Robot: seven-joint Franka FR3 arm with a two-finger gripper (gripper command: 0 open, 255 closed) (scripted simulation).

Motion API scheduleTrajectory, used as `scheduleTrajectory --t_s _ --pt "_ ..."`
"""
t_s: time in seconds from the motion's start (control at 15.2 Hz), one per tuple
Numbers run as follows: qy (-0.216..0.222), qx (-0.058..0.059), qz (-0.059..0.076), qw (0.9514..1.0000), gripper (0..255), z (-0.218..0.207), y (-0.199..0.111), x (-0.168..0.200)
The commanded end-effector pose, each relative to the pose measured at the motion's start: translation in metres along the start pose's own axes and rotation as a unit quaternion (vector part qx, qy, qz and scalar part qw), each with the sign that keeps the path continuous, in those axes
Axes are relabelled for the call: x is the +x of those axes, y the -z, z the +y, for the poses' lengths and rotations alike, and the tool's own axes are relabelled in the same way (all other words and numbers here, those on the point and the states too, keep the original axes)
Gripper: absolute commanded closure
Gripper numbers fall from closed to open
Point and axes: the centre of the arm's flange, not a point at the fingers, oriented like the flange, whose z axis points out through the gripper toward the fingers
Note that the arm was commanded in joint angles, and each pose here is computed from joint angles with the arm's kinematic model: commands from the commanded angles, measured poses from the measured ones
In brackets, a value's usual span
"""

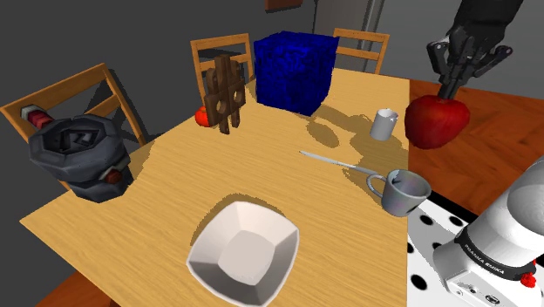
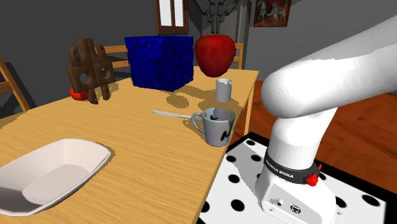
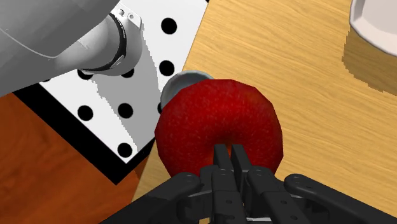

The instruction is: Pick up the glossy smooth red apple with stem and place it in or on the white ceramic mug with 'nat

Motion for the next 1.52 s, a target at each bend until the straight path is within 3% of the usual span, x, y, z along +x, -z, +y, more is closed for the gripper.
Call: scheduleTrajectory --t_s 0.0,1.32,1.45 --pt "0.000 0.000 0.000 1.0000 255 0.002 -0.010 0.002" --pt "0.000 0.000 0.000 1.0000 255 0.003 -0.116 0.014" --pt "0.000 0.000 0.000 1.0000 255 0.003 -0.116 0.014"
